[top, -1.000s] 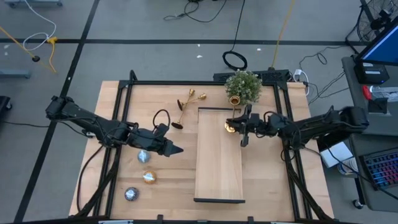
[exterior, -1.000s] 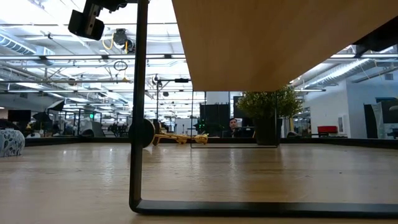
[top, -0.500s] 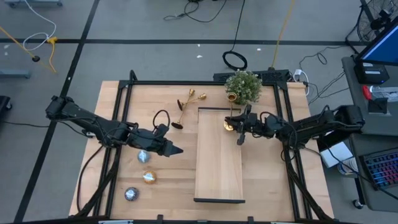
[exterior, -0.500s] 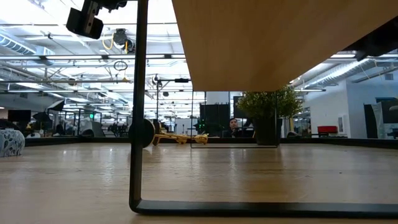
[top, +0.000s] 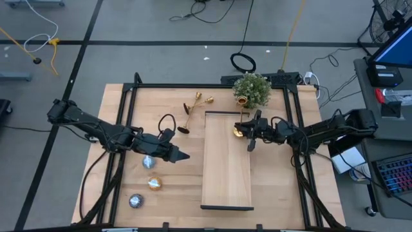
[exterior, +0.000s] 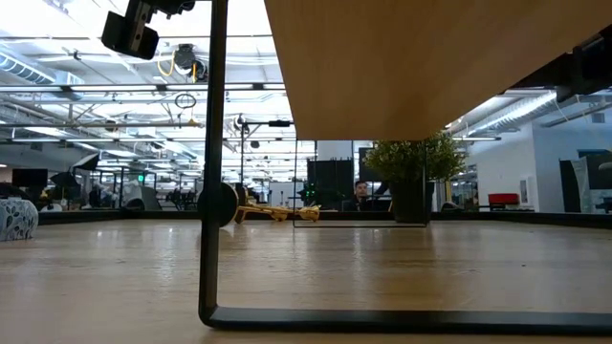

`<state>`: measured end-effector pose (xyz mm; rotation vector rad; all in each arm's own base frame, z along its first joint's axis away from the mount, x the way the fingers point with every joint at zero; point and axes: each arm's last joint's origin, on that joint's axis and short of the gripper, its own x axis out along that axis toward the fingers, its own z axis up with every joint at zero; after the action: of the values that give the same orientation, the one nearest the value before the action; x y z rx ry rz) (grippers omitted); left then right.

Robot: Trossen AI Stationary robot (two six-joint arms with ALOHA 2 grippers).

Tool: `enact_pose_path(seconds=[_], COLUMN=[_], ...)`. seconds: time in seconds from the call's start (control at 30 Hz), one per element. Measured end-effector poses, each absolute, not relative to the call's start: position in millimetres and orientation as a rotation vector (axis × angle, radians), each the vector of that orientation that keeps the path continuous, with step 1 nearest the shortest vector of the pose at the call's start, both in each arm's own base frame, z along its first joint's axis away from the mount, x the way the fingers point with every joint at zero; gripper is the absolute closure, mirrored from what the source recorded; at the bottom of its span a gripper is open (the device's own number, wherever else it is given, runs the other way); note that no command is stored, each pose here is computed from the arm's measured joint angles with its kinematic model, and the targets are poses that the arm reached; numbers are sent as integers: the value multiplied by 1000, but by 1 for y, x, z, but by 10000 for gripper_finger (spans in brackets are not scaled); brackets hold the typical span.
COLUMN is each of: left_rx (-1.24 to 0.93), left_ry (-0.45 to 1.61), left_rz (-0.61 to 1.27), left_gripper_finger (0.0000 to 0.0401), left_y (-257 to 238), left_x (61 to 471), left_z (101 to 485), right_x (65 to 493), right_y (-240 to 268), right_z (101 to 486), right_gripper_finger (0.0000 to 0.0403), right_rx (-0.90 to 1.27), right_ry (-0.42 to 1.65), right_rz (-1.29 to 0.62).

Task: Pick & Place candle stick holders
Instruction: Put the right gold candle holder on the shelf

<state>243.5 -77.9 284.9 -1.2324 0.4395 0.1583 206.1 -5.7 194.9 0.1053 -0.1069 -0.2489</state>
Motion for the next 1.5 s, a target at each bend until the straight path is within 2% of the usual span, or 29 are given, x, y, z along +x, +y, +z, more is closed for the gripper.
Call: enact_pose_path(seconds=[0.27,0.5,0.67,0.83,1.0,1.23,1.37,1.5], left_rx=[-1234,-1234,-1232,-1232,-1228,-1225,-1225,-1226], left_ry=[438,438,438,438,438,438,438,438], left_rz=[160,160,160,160,159,159,159,159], left_gripper_finger=[398,386,398,387,398,388,398,386], left_y=[-77,-78,-77,-77,-77,-77,-77,-77], left_x=[244,244,244,244,244,244,244,244], left_z=[285,285,285,285,285,285,285,285], right_x=[206,207,207,207,207,207,207,207], right_y=[-6,-6,-6,-6,-6,-6,-6,-6], right_z=[194,190,190,190,190,188,186,186], right_gripper_finger=[379,379,378,378,371,372,363,351], right_rx=[104,109,110,117,122,148,145,146], right_ry=[-93,-53,-55,-54,-54,-39,-22,-23], right_rz=[-249,-251,-250,-250,-250,-250,-251,-251])
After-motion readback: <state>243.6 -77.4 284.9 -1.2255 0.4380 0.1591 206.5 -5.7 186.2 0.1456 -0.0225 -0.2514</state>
